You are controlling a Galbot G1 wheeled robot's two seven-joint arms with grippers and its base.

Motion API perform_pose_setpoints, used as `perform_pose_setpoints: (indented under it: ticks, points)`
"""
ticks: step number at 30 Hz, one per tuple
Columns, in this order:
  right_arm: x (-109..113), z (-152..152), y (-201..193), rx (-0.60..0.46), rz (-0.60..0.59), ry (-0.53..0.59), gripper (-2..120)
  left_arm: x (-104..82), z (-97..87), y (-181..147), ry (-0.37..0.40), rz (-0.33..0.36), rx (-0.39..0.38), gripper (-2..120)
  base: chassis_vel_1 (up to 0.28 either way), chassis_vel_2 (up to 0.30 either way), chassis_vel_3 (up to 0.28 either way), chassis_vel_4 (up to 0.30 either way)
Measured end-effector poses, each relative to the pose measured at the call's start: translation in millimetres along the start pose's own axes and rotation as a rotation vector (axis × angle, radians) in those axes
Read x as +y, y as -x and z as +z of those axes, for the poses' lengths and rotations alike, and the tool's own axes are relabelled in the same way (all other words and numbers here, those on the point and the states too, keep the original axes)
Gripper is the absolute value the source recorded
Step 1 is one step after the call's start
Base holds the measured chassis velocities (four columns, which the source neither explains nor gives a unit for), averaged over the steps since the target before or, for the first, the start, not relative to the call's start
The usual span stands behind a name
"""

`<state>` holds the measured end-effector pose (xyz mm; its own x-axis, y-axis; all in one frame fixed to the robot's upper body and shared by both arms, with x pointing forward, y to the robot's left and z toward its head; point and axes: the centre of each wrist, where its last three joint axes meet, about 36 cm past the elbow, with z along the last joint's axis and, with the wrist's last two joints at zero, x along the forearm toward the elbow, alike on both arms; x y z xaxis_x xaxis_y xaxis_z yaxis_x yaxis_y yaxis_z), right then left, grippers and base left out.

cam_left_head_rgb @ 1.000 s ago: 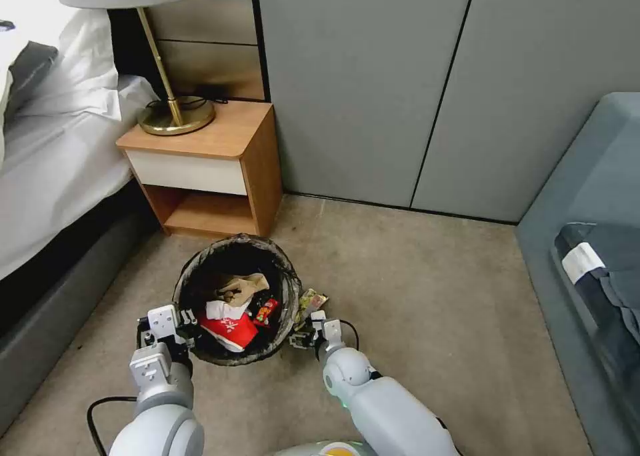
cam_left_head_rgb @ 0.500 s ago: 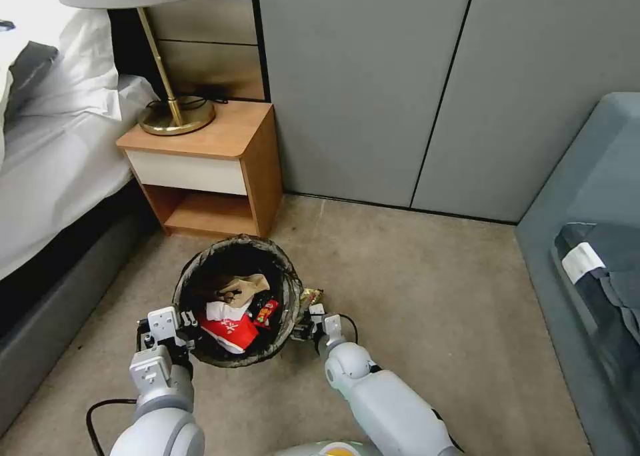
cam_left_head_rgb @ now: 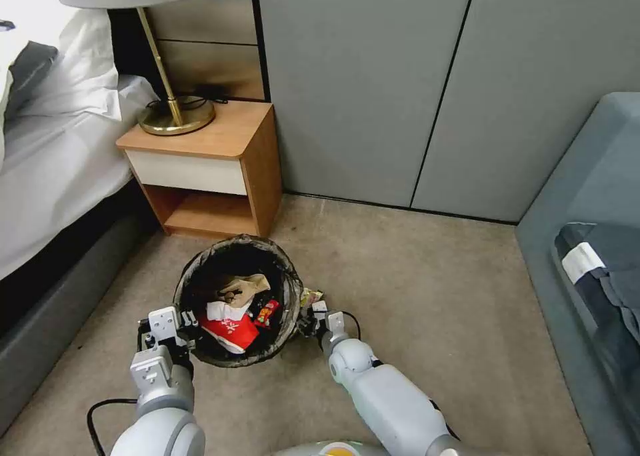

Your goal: Pick up the trash bin, then pick up the garbage from the floor and place it into the trash bin.

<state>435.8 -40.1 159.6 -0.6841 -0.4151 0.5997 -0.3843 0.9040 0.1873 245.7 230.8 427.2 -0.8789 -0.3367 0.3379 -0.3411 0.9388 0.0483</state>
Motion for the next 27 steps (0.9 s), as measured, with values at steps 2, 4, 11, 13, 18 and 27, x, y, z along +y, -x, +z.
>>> perform_pose_setpoints:
  ticks: [2, 4, 11, 13, 18, 27]
  points:
    - [1, 0, 0, -0.005, -0.002, 0.002, 27, 0.0, 0.1, 0, 0.000, 0.000, 0.000, 0, 0.000, 0.000, 0.000, 0.000]
    - [2, 0, 1, -0.008, -0.003, 0.002, 23, 0.0, 0.1, 0, 0.000, 0.000, 0.000, 0, 0.000, 0.000, 0.000, 0.000]
    - [2, -1, 0, -0.030, -0.006, -0.012, 0, -0.2, 0.1, 0, -0.002, 0.000, 0.000, 0, 0.000, 0.000, 0.000, 0.000]
    - [2, -2, 0, -0.041, -0.006, -0.013, 0, -0.1, 0.0, 0, -0.002, 0.001, 0.000, 0, 0.000, 0.000, 0.000, 0.000]
    - [-1, -6, -10, -0.106, -0.001, -0.012, 0, 0.3, -0.7, 0, -0.004, 0.000, -0.002, 0, 0.000, 0.000, 0.000, 0.000]
    - [-16, -28, -58, -0.279, 0.021, 0.003, 0, 0.3, -1.5, 3, -0.007, 0.006, -0.007, 0, 0.000, 0.000, 0.000, 0.000]
